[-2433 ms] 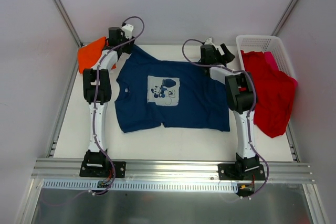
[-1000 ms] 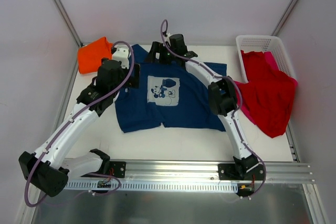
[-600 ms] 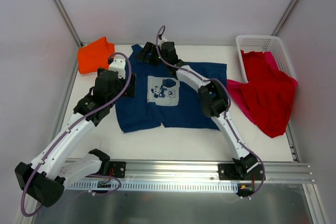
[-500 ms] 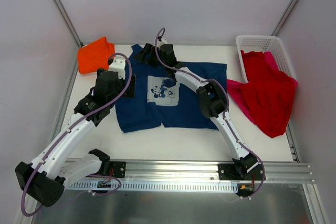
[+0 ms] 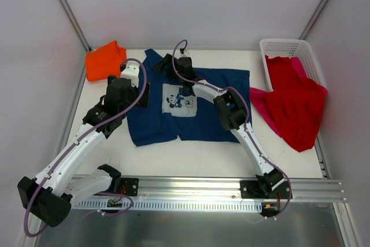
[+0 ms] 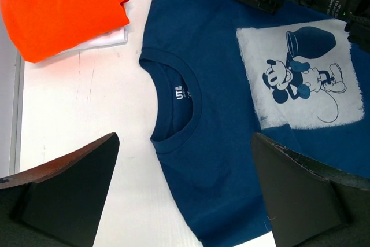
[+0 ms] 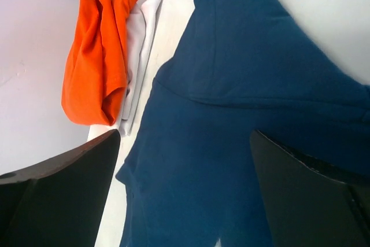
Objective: Fold and stack the t-shirts
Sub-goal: Flatten out the tshirt
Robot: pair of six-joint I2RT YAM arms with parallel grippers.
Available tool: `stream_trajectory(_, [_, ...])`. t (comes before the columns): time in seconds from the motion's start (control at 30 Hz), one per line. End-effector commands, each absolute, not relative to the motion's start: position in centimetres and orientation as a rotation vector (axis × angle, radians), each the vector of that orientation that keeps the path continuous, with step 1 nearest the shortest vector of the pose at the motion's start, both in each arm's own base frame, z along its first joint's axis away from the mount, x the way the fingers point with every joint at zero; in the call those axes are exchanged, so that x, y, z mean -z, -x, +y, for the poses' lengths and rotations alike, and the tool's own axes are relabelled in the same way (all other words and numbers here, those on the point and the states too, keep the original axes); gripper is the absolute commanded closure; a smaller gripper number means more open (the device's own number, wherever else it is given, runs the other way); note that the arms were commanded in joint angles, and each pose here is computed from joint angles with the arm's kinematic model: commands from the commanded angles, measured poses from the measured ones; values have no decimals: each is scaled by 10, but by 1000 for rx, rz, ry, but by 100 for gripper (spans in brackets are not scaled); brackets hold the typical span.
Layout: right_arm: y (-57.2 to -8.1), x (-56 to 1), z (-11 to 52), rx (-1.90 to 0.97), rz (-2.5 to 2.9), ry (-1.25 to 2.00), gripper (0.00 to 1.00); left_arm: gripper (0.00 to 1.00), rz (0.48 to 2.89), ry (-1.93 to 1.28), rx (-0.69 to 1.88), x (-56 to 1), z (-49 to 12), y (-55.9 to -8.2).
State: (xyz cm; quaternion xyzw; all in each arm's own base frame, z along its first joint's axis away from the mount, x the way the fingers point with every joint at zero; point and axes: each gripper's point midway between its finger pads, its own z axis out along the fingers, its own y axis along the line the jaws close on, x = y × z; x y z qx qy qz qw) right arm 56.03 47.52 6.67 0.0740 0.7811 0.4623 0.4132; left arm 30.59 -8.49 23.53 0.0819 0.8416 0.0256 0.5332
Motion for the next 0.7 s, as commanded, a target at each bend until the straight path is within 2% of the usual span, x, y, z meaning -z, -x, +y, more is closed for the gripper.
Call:
stream_trajectory(0.0, [-574, -83, 472, -1160, 1872, -246, 1, 1, 1992, -183, -82, -238, -83, -311])
stream_trajectory(0.53, [-601, -76, 452, -1043, 1778, -398, 3, 1, 2005, -189, -85, -233, -84, -312])
stream_trajectory(0.63, [-605, -77, 452, -1043, 1762, -405, 10, 1, 2007, -190, -87, -232, -84, -311])
stream_trajectory(0.67, [-607, -77, 451, -1044, 1758, -408, 16, 1, 2009, -189, -88, -231, -83, -311])
